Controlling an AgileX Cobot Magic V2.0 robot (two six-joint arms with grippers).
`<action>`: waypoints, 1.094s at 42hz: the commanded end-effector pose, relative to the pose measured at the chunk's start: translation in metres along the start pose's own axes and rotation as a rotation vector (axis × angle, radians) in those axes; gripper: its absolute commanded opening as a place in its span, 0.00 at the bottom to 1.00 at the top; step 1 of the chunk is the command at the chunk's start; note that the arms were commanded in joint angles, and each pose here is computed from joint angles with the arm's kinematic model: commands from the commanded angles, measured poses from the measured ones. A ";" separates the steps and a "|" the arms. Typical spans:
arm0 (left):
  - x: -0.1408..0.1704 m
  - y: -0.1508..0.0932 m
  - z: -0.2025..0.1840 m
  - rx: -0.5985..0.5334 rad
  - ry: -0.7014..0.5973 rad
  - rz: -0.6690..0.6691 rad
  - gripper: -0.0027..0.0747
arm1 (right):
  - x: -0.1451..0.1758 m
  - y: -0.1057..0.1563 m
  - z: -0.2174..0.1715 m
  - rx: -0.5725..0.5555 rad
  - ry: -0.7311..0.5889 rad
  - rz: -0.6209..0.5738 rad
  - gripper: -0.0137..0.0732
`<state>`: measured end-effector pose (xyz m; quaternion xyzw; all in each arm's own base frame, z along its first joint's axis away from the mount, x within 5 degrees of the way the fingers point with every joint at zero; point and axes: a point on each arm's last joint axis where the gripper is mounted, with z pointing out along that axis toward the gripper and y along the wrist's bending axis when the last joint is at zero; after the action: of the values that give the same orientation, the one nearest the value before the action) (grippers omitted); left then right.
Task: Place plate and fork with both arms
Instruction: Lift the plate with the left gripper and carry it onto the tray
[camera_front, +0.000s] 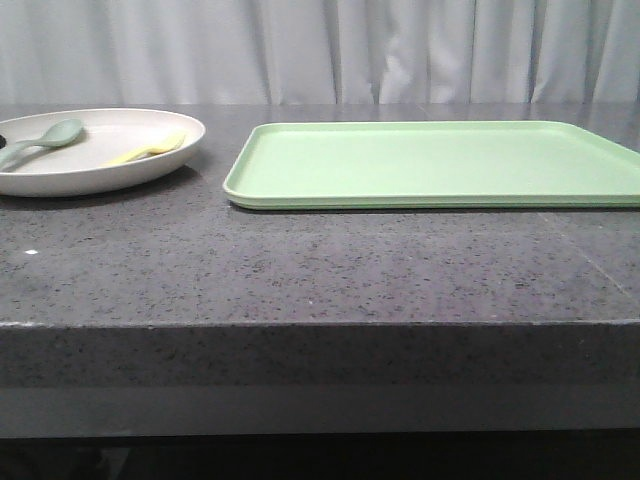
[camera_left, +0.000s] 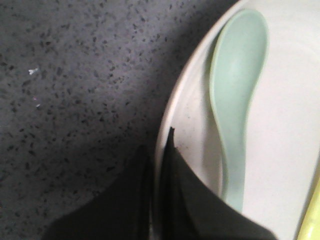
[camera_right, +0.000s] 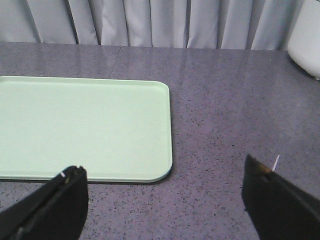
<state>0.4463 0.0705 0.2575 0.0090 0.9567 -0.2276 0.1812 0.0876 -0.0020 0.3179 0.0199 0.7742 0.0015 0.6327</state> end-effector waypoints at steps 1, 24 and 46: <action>-0.006 -0.024 -0.030 0.092 -0.080 0.014 0.01 | -0.016 0.000 -0.001 0.006 -0.099 -0.009 0.90; -0.018 -0.080 -0.022 0.233 -0.107 -0.084 0.01 | -0.016 0.000 -0.001 0.006 -0.099 -0.009 0.90; -0.017 -0.223 0.015 0.185 -0.163 -0.057 0.01 | -0.016 0.000 -0.001 0.006 -0.099 -0.009 0.90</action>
<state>0.4587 -0.1144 0.3032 -0.0111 0.9365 -0.2919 0.1941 0.0876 -0.0020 0.3179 0.0199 0.7742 0.0015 0.6327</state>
